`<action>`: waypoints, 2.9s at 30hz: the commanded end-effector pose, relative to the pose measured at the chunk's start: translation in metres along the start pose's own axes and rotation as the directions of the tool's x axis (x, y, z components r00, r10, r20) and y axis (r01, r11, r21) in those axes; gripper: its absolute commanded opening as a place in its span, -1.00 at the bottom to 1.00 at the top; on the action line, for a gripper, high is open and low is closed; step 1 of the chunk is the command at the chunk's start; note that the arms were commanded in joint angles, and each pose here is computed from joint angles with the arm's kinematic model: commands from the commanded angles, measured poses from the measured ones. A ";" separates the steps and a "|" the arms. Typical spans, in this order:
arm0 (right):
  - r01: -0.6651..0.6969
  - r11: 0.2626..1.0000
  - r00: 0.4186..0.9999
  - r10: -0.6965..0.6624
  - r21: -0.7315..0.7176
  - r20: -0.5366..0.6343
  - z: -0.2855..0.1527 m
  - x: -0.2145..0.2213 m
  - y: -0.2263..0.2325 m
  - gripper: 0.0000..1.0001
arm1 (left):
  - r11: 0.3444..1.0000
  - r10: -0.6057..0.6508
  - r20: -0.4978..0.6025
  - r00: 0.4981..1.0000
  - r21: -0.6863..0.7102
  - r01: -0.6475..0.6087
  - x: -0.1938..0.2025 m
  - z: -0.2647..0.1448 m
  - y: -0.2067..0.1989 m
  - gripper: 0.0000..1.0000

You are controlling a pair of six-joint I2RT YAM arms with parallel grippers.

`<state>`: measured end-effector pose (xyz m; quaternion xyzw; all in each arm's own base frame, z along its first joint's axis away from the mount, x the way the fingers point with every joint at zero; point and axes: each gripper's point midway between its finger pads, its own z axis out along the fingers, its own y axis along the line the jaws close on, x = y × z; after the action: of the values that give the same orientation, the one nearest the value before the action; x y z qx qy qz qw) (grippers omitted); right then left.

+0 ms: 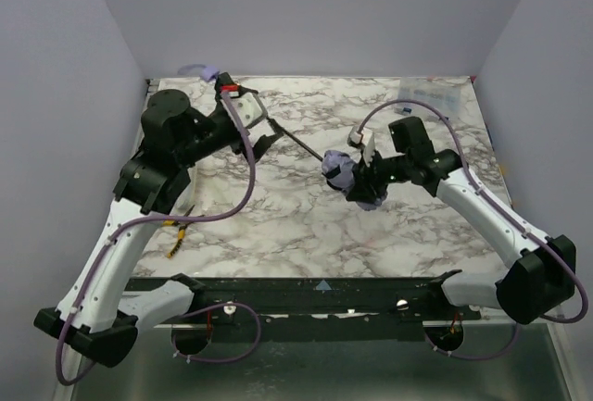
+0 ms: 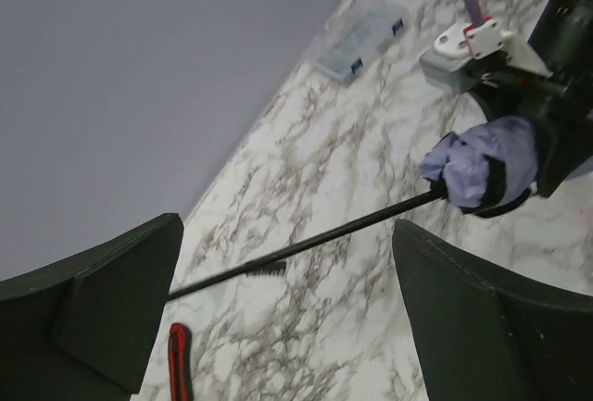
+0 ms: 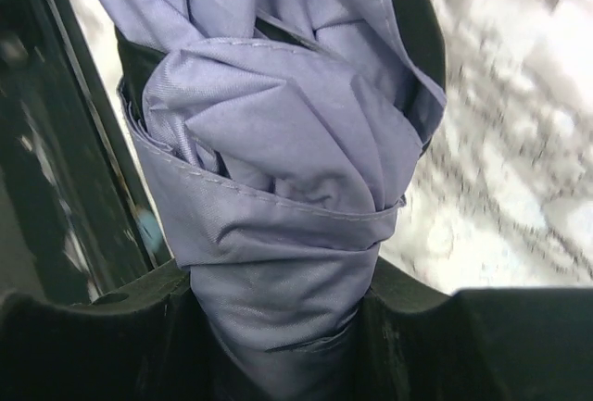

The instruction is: Open the umbrella

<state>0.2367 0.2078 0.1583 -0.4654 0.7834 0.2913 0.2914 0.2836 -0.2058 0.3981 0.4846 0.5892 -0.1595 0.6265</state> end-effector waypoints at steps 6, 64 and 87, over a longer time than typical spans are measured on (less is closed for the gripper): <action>-0.094 0.979 0.806 0.182 -0.181 0.564 -0.064 -0.172 0.034 -0.99 | 0.860 -0.508 0.166 0.845 0.045 0.508 -0.035 -0.018 -0.010 0.96; 0.013 1.000 0.812 0.004 -0.026 0.584 -0.090 -0.207 0.035 0.71 | 0.564 -0.819 0.103 0.565 -0.042 0.825 -0.033 0.063 -0.032 -1.00; -0.015 0.973 0.834 -0.114 0.229 0.540 -0.037 -0.216 0.016 0.62 | 0.439 -0.891 0.085 0.447 -0.095 0.894 -0.040 0.083 -0.032 -1.00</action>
<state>0.2916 0.3010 0.3444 -0.3463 0.6853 0.3481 0.5378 0.3025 -0.2915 0.3651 0.0706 0.7909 -0.3867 0.4690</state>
